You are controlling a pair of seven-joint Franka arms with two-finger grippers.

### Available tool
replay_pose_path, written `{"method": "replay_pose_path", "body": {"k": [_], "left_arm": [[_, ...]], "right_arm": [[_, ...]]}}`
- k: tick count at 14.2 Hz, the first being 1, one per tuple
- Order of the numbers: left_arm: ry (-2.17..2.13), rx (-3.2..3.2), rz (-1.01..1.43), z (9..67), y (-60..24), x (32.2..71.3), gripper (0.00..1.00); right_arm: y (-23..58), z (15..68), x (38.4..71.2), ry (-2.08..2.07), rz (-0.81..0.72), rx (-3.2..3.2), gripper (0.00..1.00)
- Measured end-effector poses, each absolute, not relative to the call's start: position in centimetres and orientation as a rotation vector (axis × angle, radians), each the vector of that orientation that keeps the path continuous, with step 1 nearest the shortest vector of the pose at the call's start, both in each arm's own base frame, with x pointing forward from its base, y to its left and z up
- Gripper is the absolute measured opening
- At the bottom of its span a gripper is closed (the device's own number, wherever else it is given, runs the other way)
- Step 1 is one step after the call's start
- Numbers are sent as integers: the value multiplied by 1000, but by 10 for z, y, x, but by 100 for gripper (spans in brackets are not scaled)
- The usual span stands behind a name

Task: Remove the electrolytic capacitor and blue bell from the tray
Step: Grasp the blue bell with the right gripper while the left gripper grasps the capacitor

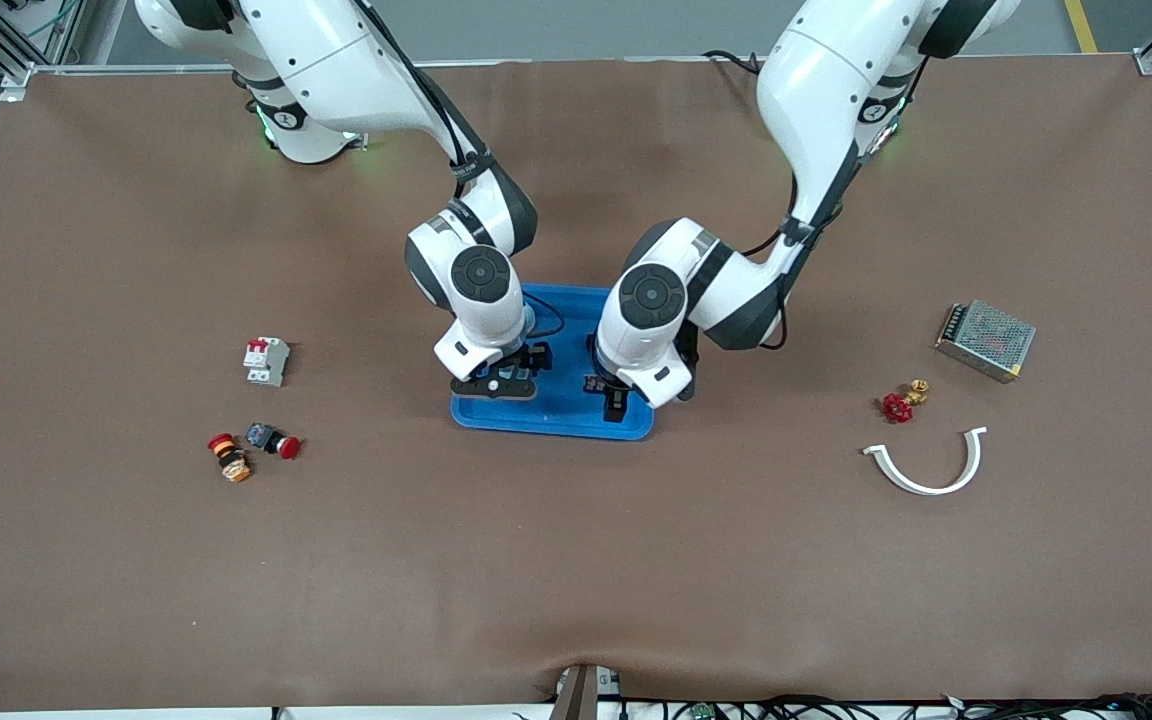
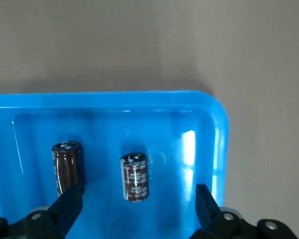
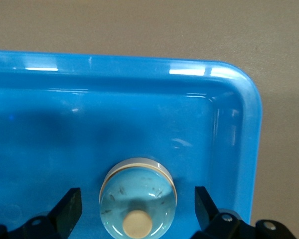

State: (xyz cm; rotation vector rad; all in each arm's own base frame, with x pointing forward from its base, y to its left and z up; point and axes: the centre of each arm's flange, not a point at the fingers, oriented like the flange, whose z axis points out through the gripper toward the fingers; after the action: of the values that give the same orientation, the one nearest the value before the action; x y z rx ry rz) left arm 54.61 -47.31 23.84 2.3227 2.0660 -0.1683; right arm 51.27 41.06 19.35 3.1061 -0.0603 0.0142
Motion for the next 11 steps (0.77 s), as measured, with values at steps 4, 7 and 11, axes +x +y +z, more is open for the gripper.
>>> {"method": "replay_pose_path", "body": {"k": [4,7,11], "left_arm": [[2045,2341,-164,215,-487,539,100],[2036,2339,-152,209,-489,539,100],[2037,2345,-146,198,-490,538,100]], "right_arm": [[413,190,511,-52,18,3108,100],[414,186,510,-47,19,3108,100],[413,184,510,-15,16,3106,100]]}}
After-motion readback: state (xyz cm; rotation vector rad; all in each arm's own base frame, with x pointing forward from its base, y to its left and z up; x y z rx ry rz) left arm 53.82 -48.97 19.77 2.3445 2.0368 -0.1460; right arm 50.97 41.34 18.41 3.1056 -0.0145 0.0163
